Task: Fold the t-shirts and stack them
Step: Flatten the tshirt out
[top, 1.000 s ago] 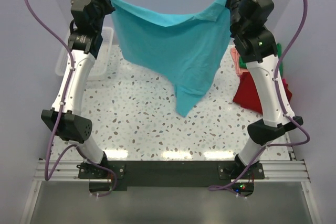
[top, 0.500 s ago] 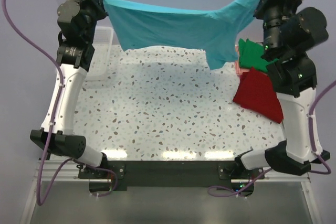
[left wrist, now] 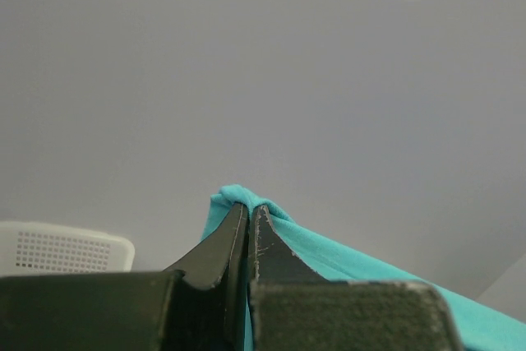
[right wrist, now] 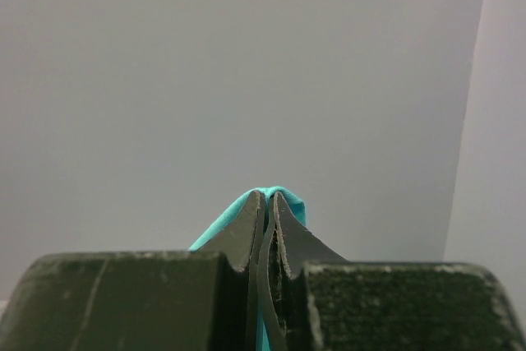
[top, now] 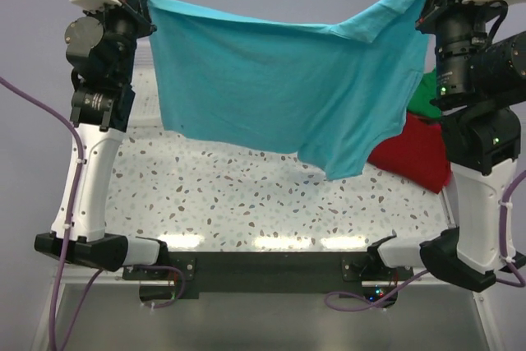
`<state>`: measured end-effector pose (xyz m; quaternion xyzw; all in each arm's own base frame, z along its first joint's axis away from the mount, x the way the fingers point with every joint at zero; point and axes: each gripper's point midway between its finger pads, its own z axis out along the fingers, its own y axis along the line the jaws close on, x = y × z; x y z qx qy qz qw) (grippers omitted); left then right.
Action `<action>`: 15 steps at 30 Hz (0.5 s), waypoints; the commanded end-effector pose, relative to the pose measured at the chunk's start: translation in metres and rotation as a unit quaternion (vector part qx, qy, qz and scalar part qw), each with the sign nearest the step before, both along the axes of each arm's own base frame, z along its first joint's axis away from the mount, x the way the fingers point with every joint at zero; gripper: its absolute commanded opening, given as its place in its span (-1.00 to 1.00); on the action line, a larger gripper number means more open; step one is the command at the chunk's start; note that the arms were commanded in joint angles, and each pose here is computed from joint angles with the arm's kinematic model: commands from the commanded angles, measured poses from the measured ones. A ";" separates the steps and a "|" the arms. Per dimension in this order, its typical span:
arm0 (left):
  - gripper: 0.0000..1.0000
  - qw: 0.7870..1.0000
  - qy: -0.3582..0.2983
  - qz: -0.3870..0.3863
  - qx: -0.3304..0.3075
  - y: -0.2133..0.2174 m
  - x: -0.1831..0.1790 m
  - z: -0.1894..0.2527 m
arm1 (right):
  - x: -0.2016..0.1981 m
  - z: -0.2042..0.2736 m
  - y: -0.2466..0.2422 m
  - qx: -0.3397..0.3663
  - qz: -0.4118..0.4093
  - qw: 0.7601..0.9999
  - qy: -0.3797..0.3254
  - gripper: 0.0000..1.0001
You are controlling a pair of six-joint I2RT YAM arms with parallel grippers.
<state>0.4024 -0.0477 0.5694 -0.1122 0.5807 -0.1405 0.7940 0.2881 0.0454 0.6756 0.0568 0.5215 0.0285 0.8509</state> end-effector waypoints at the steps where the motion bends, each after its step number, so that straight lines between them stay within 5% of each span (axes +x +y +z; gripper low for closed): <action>1: -1.00 1.000 0.013 0.018 -0.006 0.006 0.018 -0.015 | 0.012 0.016 0.004 -0.008 -0.007 1.000 -0.027 -1.00; 15: -1.00 0.997 0.071 0.014 0.006 -0.011 0.120 -0.078 | 0.119 0.007 0.047 -0.048 -0.032 0.998 -0.033 -1.00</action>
